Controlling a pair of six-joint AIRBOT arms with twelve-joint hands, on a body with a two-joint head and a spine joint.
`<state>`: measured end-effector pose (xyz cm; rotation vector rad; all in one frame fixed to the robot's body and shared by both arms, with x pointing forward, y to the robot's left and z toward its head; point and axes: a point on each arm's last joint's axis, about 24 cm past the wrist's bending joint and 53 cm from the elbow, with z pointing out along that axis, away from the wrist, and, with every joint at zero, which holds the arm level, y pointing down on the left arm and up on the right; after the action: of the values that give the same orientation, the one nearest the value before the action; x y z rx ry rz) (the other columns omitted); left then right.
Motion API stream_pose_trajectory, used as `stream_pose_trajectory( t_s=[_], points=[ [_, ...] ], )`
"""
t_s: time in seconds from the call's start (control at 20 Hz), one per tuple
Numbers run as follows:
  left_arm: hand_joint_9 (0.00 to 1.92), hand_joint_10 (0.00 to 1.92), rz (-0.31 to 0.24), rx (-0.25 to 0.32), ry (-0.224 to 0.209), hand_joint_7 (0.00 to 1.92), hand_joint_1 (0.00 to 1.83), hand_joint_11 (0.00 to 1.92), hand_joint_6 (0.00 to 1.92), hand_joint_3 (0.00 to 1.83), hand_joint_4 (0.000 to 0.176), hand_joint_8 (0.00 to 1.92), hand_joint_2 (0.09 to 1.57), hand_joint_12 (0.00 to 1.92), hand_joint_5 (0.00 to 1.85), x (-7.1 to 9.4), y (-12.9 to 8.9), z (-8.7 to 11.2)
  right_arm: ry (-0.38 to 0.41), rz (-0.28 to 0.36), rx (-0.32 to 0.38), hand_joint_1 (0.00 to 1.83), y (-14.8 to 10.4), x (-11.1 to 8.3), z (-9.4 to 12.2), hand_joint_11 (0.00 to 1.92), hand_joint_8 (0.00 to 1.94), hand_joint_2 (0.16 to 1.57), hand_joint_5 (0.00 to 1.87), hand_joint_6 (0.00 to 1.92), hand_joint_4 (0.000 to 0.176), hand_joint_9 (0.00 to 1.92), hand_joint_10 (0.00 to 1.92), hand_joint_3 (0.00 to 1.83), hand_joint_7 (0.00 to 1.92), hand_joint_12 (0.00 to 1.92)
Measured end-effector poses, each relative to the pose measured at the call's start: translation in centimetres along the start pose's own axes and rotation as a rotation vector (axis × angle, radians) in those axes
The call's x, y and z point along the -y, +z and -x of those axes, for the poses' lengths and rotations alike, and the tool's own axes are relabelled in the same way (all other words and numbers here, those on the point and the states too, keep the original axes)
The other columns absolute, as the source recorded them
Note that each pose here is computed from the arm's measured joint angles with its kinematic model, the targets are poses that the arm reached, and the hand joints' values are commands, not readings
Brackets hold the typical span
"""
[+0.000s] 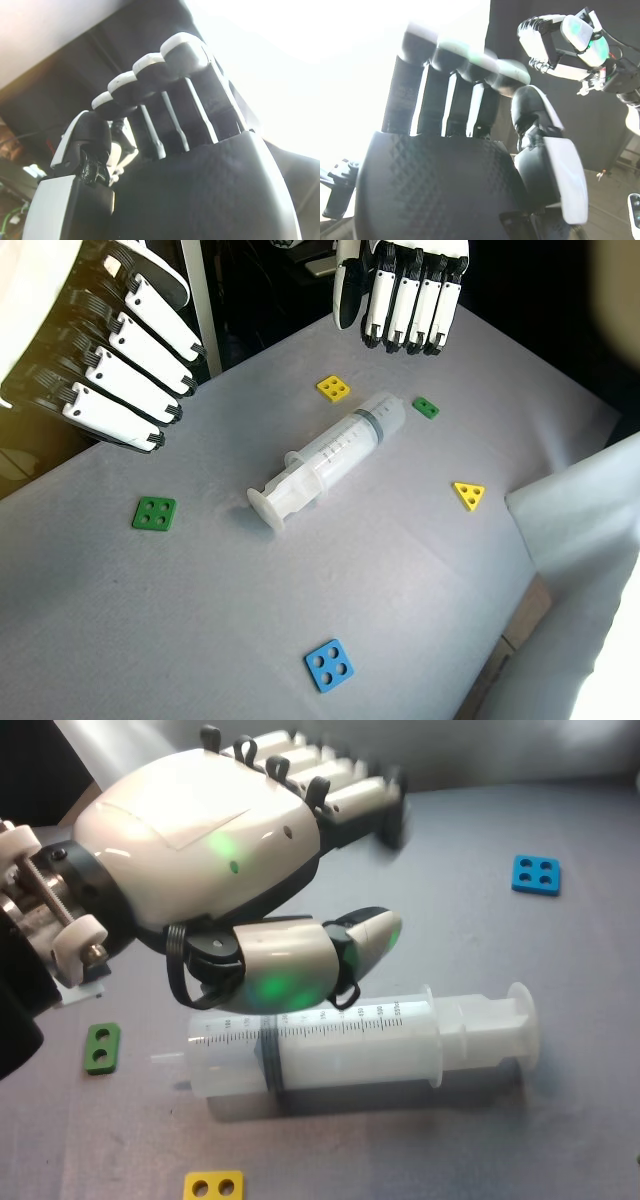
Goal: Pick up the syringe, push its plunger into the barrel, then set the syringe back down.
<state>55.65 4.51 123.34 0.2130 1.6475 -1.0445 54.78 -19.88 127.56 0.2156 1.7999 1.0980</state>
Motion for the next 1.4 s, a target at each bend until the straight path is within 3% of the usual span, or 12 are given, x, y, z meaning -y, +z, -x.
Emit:
stream_pose_trajectory(
  t_s=[0.1, 0.25, 0.55, 0.7, 0.8, 0.95, 1.05, 1.2, 1.4],
  points=[
    [0.0, 0.0, -0.002, 0.013, -0.003, 0.01, 0.0, 0.0, 0.01, 0.04, 0.0, 0.0, 1.43, 0.03, 0.05, 0.1, 0.0, 0.4, -0.001, 0.0, 0.0, 0.0, 0.0, 0.0, 0.0, 0.0, 0.0, 1.4, 0.13, 0.01, 0.0, 0.09, 0.01, 0.04, 0.12, 0.4],
    [0.03, 0.0, 0.006, -0.001, -0.012, 0.05, 0.0, 0.0, 0.0, 0.01, 0.0, 0.0, 1.45, 0.16, 0.09, -0.1, 0.0, 0.0, -0.001, 0.0, -0.001, 0.0, 0.0, 0.0, 0.0, 0.0, 0.0, 1.4, 0.13, 0.0, 0.0, 0.09, 0.0, 0.02, 0.12, 0.33],
    [0.0, 0.0, 0.019, -0.002, -0.035, 0.02, 0.0, 0.0, 0.0, 0.0, 0.0, 0.0, 1.41, 0.01, 0.07, -0.4, 0.0, 0.0, -0.003, 0.0, -0.001, 0.0, 0.0, 0.0, -0.1, 0.0, 0.0, 1.42, 0.13, 0.0, 0.0, 0.08, 0.0, 0.01, 0.11, 0.24],
    [0.0, 0.0, 0.034, -0.03, -0.05, 0.0, 0.0, 0.0, 0.0, 0.0, 0.0, 0.0, 1.34, 0.0, 0.04, -0.7, 0.0, -0.6, -0.003, 0.0, -0.003, 0.0, 0.0, -0.1, -0.2, 0.0, 0.0, 1.43, 0.12, 0.0, 0.0, 0.08, 0.0, 0.01, 0.11, 0.21],
    [0.0, 0.0, 0.052, -0.071, -0.038, 0.0, 0.12, 0.0, 0.0, 0.0, 0.0, 0.0, 1.24, 0.0, 0.0, -1.1, 0.0, -1.6, -0.002, 0.005, -0.007, 0.0, 0.1, -0.3, -0.4, 0.0, 0.0, 1.42, 0.12, 0.0, 0.0, 0.06, 0.0, 0.0, 0.09, 0.14],
    [0.0, 0.0, 0.092, -0.106, -0.018, 0.0, 0.52, 0.01, 0.0, 0.0, 0.0, 0.0, 0.99, 0.03, 0.0, -2.1, 0.0, -3.1, -0.002, 0.007, -0.01, 0.0, 0.1, -0.4, -0.5, 0.0, 0.0, 1.43, 0.11, 0.0, 0.0, 0.06, 0.0, 0.0, 0.09, 0.09],
    [0.0, 0.0, 0.119, -0.121, -0.047, 0.0, 0.81, 0.0, 0.0, 0.0, 0.0, 0.0, 0.87, 0.05, 0.0, -2.8, -0.1, -4.8, -0.002, 0.006, -0.009, 0.0, 0.1, -0.3, -0.5, 0.0, 0.0, 1.42, 0.1, 0.0, 0.0, 0.05, 0.0, 0.0, 0.08, 0.05],
    [0.0, 0.0, 0.17, -0.113, -0.073, 0.0, 0.93, 0.0, 0.0, 0.0, 0.0, 0.0, 0.88, 0.26, 0.0, -3.7, 0.1, -6.4, -0.001, 0.006, -0.008, 0.0, 0.1, -0.3, -0.5, 0.0, 0.0, 1.42, 0.09, 0.0, 0.0, 0.04, 0.0, 0.0, 0.07, 0.02],
    [0.0, 0.0, 0.259, -0.091, -0.109, 0.0, 0.95, 0.0, 0.0, 0.01, 0.0, 0.0, 0.91, 0.32, 0.0, -5.1, 0.4, -8.1, 0.001, 0.003, -0.006, 0.0, 0.0, -0.3, -0.4, 0.0, 0.0, 1.42, 0.08, 0.0, 0.0, 0.03, 0.0, 0.0, 0.06, 0.03]
  ],
)
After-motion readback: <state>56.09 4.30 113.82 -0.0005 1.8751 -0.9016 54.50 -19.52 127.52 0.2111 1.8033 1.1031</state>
